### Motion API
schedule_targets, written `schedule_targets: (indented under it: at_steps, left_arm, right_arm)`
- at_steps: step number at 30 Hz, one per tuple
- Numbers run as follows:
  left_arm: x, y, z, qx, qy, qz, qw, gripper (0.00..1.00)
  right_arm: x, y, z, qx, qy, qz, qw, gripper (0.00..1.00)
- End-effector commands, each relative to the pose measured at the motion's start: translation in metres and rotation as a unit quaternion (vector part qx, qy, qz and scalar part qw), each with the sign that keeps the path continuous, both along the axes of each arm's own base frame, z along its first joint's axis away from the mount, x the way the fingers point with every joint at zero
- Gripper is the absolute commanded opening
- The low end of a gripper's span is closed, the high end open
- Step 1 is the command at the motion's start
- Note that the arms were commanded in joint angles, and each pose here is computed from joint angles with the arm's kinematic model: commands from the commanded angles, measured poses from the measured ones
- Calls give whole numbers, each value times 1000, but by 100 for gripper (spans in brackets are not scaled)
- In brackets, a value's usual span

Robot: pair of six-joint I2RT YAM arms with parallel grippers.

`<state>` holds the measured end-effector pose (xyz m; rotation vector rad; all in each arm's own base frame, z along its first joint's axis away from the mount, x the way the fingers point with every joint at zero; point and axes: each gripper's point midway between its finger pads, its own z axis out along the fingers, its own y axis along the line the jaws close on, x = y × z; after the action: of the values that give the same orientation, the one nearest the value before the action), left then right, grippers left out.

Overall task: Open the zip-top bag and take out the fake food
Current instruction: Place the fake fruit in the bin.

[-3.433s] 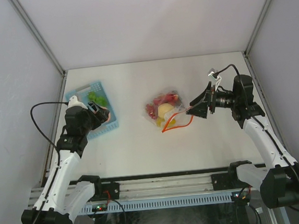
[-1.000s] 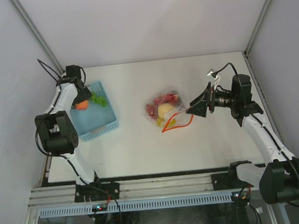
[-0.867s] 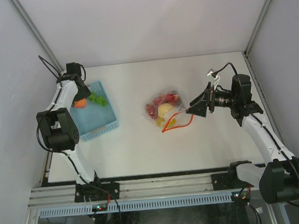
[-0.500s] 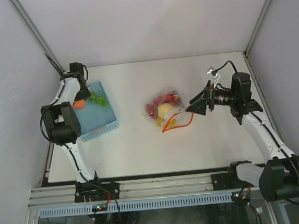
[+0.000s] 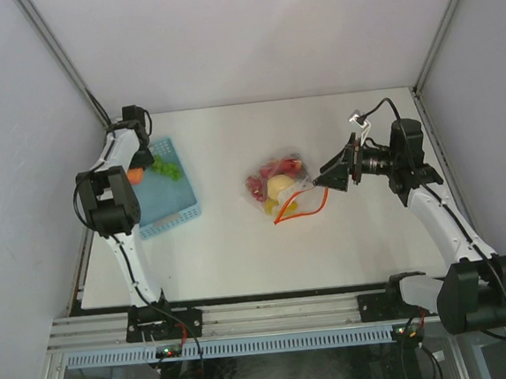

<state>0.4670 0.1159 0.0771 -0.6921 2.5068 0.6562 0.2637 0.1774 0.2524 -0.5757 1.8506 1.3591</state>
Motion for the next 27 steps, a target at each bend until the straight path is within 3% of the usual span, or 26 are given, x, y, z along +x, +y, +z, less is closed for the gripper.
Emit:
schedule_targets:
  at_steps: [1, 11, 20, 27]
  left_arm:
    - [10, 13, 14, 31, -7, 1, 999, 9]
    - [5, 18, -3, 46, 22, 1, 999, 26]
    - [3, 21, -9, 54, 36, 5, 998, 68]
    - [4, 21, -3, 49, 27, 6, 998, 84]
  right_arm:
    - [7, -1, 17, -1, -34, -2, 999, 86]
    - [10, -1, 17, -1, -33, -2, 999, 86]
    - [8, -1, 18, -2, -35, -1, 999, 86]
    - [9, -2, 20, -2, -37, -2, 999, 86]
